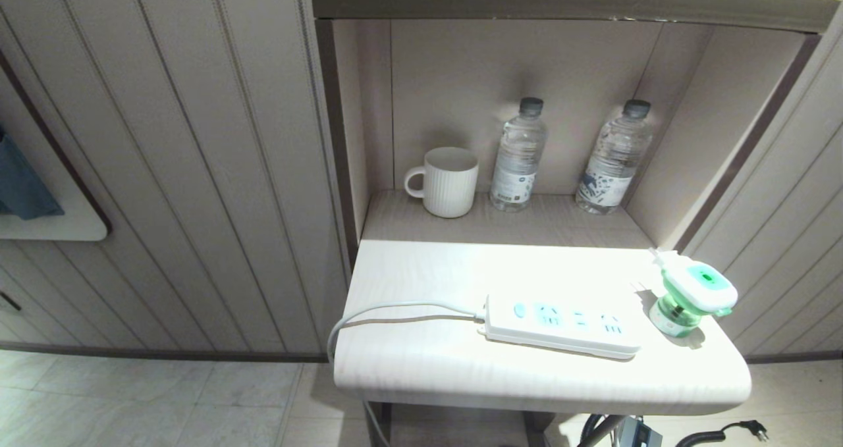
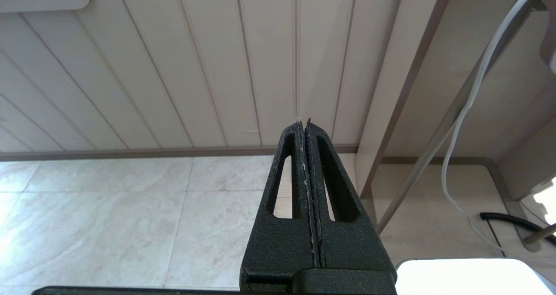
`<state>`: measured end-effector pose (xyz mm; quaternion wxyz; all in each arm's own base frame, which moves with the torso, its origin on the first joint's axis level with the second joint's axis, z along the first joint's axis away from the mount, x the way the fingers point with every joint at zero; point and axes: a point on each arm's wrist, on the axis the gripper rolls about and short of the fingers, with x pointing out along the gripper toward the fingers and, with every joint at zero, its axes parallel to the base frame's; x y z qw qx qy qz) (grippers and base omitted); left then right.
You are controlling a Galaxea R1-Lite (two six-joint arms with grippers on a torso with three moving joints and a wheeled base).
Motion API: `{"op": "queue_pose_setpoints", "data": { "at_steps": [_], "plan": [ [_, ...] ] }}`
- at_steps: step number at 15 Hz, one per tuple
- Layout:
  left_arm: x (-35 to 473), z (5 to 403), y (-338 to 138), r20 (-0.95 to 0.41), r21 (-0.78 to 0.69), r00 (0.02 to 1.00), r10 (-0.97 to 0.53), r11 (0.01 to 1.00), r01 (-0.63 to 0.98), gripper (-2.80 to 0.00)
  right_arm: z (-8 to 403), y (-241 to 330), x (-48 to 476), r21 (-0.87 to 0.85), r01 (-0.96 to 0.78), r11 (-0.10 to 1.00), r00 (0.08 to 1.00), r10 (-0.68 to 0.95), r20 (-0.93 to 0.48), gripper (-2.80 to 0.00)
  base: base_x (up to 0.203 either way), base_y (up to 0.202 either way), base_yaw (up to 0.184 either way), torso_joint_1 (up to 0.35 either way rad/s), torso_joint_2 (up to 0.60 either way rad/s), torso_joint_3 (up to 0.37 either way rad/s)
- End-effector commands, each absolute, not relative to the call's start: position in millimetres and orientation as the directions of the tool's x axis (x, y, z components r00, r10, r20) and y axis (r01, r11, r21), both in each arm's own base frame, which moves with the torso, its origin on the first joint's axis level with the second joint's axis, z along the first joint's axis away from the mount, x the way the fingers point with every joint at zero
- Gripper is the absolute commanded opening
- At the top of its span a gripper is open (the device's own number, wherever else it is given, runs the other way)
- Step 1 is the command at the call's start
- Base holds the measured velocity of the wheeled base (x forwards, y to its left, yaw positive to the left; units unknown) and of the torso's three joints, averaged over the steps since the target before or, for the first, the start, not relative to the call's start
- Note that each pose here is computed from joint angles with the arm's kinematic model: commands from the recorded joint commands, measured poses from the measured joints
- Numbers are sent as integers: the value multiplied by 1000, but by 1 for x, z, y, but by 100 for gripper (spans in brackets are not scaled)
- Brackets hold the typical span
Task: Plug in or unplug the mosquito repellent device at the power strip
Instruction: Pick up the mosquito repellent liquid
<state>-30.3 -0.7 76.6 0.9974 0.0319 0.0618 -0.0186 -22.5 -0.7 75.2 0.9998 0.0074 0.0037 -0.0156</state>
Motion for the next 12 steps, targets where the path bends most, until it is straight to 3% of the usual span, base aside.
{"op": "queue_pose_setpoints", "data": {
  "at_steps": [1, 3, 6, 12],
  "plan": [
    [-30, 77, -1, -126, 61, 991, -34, 997, 42, -280, 75, -1, -23, 12, 32, 999, 999, -32, -23, -280, 0, 0, 0, 0, 0, 0],
    [-30, 77, -1, -126, 61, 991, -34, 997, 42, -280, 91, -1, -30, 2, 33, 999, 999, -33, -13, -280, 0, 0, 0, 0, 0, 0],
    [-30, 77, -1, -127, 61, 991, -34, 997, 42, -280, 157, -1, -52, 1, 31, 1000, 999, -31, 31, -280, 0, 0, 0, 0, 0, 0],
    [-30, 77, -1, -127, 61, 991, -34, 997, 42, -280, 213, 0, -16, 29, 56, 998, 996, -54, -68, -280, 0, 0, 0, 0, 0, 0]
  ]
}}
